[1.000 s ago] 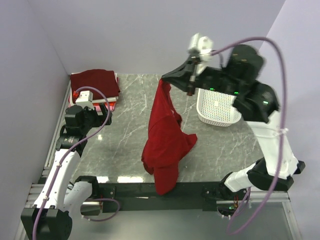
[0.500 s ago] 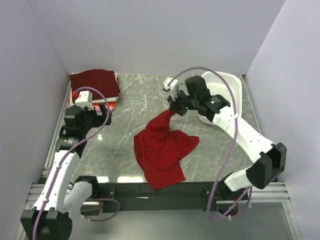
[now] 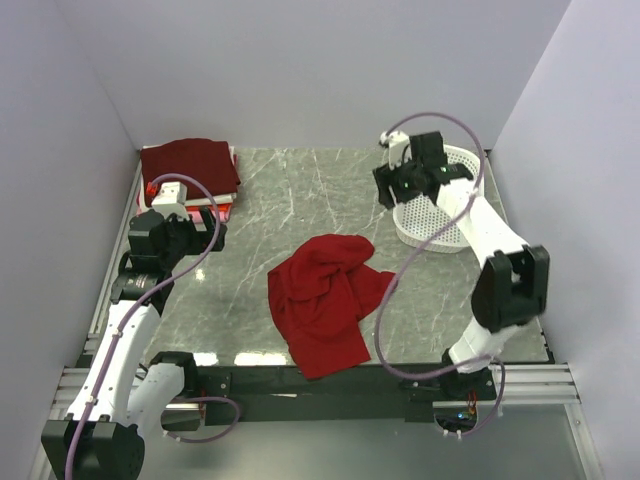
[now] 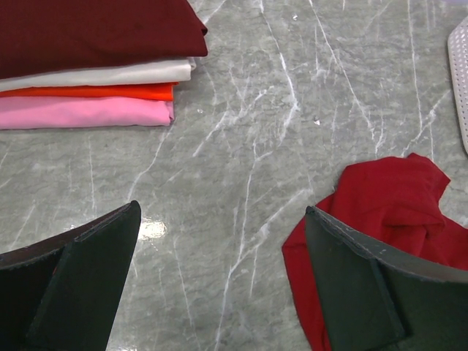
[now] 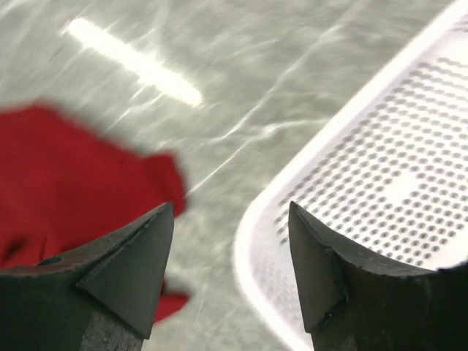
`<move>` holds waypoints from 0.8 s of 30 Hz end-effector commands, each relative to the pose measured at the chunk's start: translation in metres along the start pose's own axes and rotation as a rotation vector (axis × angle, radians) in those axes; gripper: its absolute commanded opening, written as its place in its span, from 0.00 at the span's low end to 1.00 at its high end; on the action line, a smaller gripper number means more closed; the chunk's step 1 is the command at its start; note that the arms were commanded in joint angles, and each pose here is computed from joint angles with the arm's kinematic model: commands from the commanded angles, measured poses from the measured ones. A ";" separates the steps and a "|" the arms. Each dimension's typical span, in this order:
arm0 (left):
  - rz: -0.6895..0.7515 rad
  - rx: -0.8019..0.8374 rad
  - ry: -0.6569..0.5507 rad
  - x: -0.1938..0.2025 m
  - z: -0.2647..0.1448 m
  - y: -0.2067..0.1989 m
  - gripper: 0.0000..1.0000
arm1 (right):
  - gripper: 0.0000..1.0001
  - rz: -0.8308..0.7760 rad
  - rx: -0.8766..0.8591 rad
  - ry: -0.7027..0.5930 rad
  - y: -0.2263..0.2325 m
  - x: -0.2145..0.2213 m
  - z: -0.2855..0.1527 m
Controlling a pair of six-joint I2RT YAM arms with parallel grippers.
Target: Fold and stack the t-shirts
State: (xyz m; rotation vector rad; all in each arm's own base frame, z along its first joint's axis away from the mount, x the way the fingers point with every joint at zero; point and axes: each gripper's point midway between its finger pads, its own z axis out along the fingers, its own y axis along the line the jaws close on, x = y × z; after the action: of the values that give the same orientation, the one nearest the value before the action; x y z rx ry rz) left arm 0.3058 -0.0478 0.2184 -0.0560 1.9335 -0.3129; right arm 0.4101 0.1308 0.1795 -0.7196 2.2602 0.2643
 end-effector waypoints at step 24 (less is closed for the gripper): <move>0.017 0.076 -0.047 -0.015 -0.005 -0.016 0.99 | 0.39 0.340 0.539 0.276 -0.113 0.040 0.109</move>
State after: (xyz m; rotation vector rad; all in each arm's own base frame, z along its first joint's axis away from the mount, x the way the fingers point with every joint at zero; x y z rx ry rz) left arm 0.3035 -0.0549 0.2204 -0.0272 1.9299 -0.3528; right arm 0.5103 0.0725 0.0711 -0.0749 2.5690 -0.2165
